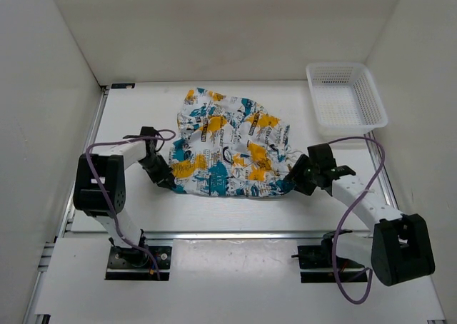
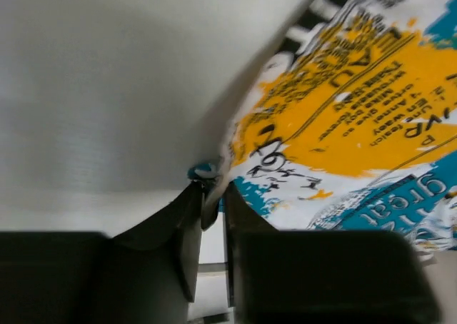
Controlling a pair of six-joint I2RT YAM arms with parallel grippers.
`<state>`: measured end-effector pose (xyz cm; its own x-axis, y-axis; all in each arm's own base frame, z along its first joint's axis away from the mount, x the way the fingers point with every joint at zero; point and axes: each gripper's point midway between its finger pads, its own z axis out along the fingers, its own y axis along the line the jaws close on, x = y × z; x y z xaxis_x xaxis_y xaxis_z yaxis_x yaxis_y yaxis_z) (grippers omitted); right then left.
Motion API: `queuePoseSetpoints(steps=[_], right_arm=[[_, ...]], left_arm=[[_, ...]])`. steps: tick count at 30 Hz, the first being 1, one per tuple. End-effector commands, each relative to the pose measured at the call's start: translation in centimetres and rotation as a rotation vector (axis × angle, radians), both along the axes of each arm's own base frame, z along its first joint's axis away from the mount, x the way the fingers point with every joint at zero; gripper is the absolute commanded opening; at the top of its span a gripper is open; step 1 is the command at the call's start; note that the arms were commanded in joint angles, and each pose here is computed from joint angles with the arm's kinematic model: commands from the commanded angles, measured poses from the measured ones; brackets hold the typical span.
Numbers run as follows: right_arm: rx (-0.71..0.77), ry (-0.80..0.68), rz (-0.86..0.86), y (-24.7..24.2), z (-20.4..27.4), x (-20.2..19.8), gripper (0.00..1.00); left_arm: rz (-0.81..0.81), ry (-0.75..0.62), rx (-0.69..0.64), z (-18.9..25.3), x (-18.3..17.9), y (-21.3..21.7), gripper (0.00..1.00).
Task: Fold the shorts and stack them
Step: Fold the shorts
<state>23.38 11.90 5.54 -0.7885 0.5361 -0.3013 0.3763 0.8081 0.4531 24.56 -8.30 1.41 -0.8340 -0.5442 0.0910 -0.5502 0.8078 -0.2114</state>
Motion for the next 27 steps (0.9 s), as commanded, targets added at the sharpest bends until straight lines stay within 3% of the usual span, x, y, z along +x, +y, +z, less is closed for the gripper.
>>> queuePoseSetpoints(steps=[1, 2, 4, 6, 8, 14, 15, 17, 18, 20, 21, 24, 25, 27], right_arm=[[0.023, 0.003, 0.000, 0.5, -0.7, 0.6, 0.59], [0.029, 0.002, 0.015, 0.8, -1.1, 0.9, 0.53], [0.034, 0.013, 0.020, 1.0, -1.6, 1.1, 0.44], [0.032, 0.021, 0.019, 1.1, -1.8, 1.5, 0.19], [0.023, -0.018, 0.008, 1.1, -0.3, 2.8, 0.00], [-0.050, -0.227, 0.033, 0.3, 8.6, 6.5, 0.00], [-0.051, -0.288, 0.035, 0.4, 11.9, 7.5, 0.00], [-0.060, -0.370, 0.065, 0.4, 15.6, 8.2, 0.00], [-0.064, -0.394, 0.074, 0.3, 17.4, 8.0, 0.00], [-0.064, -0.520, 0.094, 0.3, 23.2, 8.4, 0.00], [-0.060, -0.550, 0.108, 0.2, 25.1, 7.5, 0.00], [-0.058, -0.689, 0.133, -0.3, 31.5, 5.7, 0.00], [-0.061, -0.724, 0.137, -0.7, 33.1, 4.4, 0.00], [-0.069, -0.813, 0.146, -1.4, 36.6, 2.5, 0.00]], left_arm=[[-0.015, -0.081, 0.019, 0.0, 2.8, -0.2, 0.23], [-0.015, -0.095, 0.017, 0.3, 3.3, -0.3, 0.14], [-0.007, -0.104, 0.005, 0.7, 3.7, -0.5, 0.10], [-0.018, -0.145, -0.011, 1.8, 4.7, -1.1, 0.10], [-0.021, -0.190, -0.034, 3.4, 5.4, -1.4, 0.10], [-0.034, -0.387, -0.049, 12.4, 8.4, -1.7, 0.10], [-0.034, -0.487, -0.057, 16.4, 9.6, -1.8, 0.10], [-0.037, -0.551, -0.033, 20.2, 9.6, -1.4, 0.10], [-0.043, -0.666, -0.030, 24.8, 10.2, -1.2, 0.10], [-0.045, -0.742, -0.010, 28.9, 9.4, -0.7, 0.10], [-0.052, -0.871, -0.013, 33.6, 8.8, -0.6, 0.10], [-0.070, -1.087, -0.048, 40.6, 6.7, -0.9, 0.10], [-0.067, -1.205, -0.055, 44.2, 4.5, -0.7, 0.10], [-0.048, -1.309, -0.058, 47.4, 2.2, -0.3, 0.10]])
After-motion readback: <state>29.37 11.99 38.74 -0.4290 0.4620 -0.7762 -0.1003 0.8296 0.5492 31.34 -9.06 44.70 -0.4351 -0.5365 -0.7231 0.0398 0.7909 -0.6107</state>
